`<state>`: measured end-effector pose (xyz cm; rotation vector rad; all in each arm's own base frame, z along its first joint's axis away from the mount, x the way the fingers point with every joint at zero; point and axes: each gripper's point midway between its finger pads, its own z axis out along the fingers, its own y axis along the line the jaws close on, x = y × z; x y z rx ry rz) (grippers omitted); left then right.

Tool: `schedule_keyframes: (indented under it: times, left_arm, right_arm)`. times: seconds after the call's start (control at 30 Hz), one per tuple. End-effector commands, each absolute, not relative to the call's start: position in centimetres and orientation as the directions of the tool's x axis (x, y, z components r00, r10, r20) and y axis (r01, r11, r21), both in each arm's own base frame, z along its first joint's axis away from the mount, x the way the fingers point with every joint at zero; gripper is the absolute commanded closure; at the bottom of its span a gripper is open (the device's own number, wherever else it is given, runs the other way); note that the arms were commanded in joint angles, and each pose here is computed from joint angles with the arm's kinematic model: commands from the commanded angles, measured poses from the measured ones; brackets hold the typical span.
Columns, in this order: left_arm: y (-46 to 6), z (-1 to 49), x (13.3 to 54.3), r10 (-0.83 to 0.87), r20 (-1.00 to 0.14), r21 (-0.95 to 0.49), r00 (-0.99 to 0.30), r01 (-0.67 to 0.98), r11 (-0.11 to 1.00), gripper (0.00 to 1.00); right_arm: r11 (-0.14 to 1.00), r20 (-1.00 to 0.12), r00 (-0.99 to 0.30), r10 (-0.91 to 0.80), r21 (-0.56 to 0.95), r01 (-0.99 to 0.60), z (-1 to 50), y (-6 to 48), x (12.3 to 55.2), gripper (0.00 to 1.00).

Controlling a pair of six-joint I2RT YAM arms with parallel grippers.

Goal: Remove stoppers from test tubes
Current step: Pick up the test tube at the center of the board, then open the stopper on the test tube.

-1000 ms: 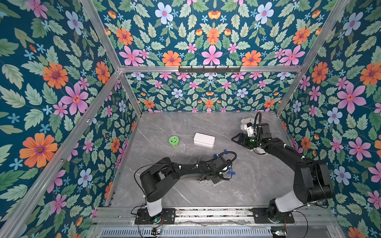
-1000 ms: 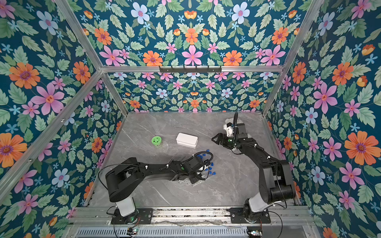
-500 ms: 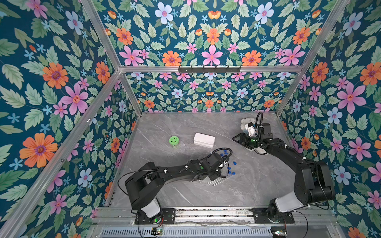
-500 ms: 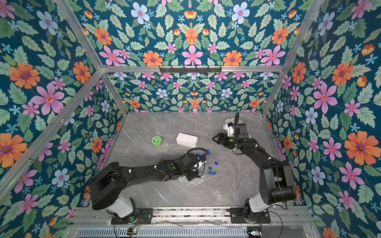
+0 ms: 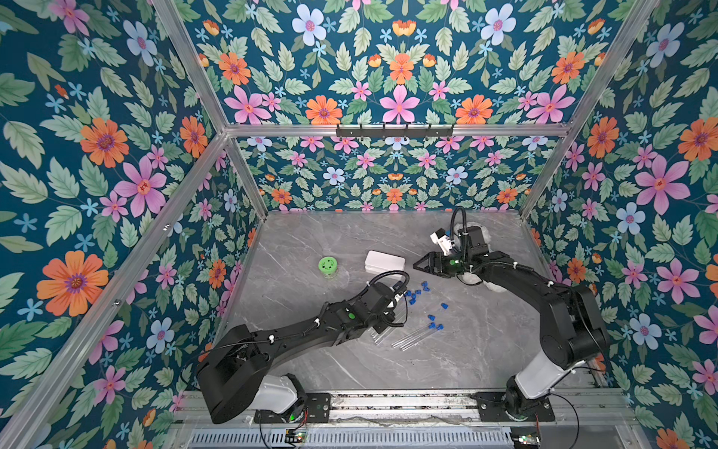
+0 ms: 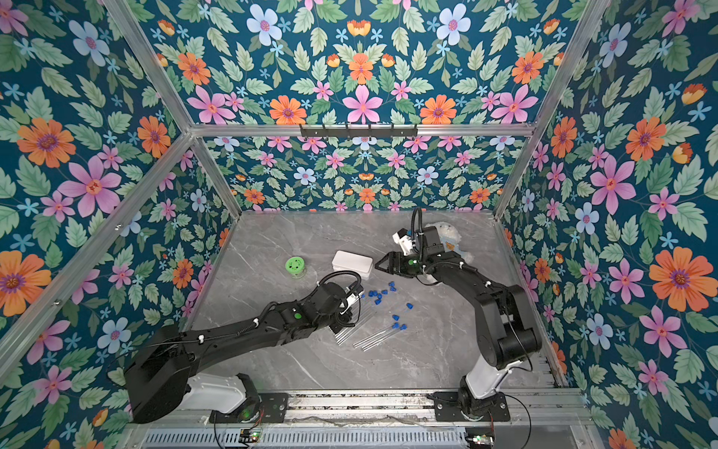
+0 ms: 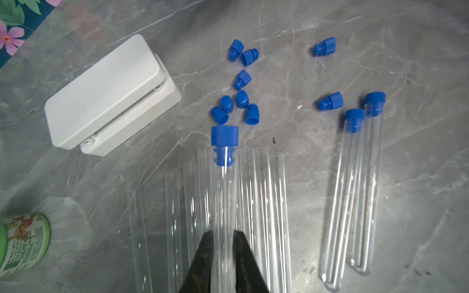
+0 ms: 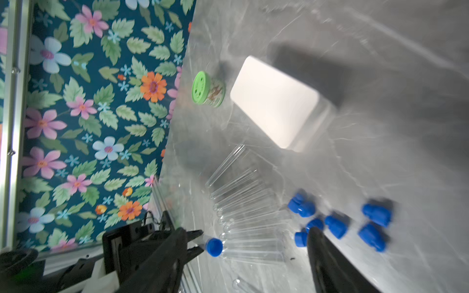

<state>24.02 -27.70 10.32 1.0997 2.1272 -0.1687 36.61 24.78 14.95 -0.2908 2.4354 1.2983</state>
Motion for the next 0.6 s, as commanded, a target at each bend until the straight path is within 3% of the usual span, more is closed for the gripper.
schedule_keyframes:
  times: [0.0, 0.23, 0.57]
  left_arm:
    - [-27.8, 11.0, 24.7, 0.647, -0.678, 0.228, -0.349, 0.736, 0.637, 0.92]
    - [-26.9, 10.9, 25.4, 0.646, -0.674, 0.261, -0.358, 0.704, 0.661, 0.93]
    - [-26.8, 11.3, 25.6, 0.634, -0.689, 0.26, -0.351, 0.698, 0.668, 0.94]
  right_arm:
    - [0.462, -0.363, -0.926, -0.105, 0.807, -0.369, 15.0, 26.8, 34.6, 0.28]
    - [0.387, -0.32, -0.933, -0.165, 0.849, -0.36, 14.7, 28.5, 33.5, 0.45]
    - [0.34, -0.299, -0.925, -0.235, 0.866, -0.366, 14.6, 30.3, 32.1, 0.46]
